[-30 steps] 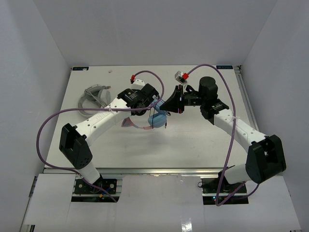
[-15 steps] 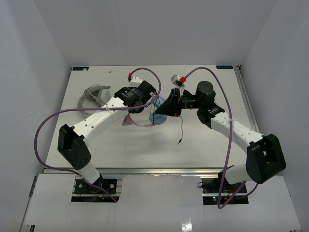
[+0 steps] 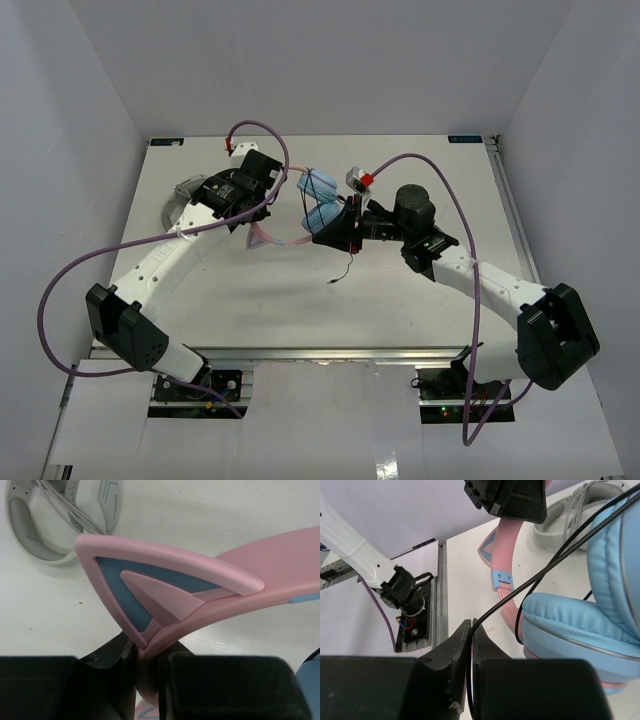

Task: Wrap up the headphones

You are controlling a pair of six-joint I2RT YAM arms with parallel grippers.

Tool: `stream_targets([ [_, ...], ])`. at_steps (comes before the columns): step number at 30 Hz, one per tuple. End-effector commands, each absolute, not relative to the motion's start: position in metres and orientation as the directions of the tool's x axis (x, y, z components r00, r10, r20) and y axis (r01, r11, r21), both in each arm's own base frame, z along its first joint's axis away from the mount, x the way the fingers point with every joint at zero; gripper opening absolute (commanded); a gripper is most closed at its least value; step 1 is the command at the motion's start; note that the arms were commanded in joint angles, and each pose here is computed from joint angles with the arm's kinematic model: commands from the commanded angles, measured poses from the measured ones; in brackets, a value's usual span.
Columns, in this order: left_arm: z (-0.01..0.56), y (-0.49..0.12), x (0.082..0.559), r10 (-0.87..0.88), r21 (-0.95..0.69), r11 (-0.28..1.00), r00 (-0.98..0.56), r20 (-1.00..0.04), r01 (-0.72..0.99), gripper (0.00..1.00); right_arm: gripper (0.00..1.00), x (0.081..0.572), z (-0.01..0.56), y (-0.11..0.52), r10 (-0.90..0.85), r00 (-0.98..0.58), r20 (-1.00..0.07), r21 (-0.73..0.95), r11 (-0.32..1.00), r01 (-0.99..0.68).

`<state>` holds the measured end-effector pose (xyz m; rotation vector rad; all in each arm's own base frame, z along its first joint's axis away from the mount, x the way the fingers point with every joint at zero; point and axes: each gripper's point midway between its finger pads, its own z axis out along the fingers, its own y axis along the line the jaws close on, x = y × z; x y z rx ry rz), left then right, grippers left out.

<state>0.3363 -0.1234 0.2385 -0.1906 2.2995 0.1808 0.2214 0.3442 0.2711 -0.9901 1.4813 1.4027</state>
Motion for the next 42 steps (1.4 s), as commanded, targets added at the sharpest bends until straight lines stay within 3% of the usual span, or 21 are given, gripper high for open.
stream_targets([
  [1, 0.271, -0.133, 0.353, -0.265, -0.145, 0.956, -0.540, -0.799, -0.256, 0.00, 0.09, 0.206, 0.268, 0.351, 0.003, -0.293, -0.956, 0.293, 0.039, -0.955],
  [31, 0.316, -0.140, 0.326, -0.450, -0.393, 0.893, -0.474, -0.757, -0.220, 0.00, 0.09, 0.229, 0.192, 0.330, 0.021, -0.292, -0.956, 0.279, 0.370, -0.886],
  [42, 0.309, -0.154, 0.314, -0.468, -0.455, 0.875, -0.517, -0.716, -0.162, 0.00, 0.12, 0.244, 0.176, 0.333, 0.029, -0.271, -0.962, 0.259, 0.413, -0.873],
])
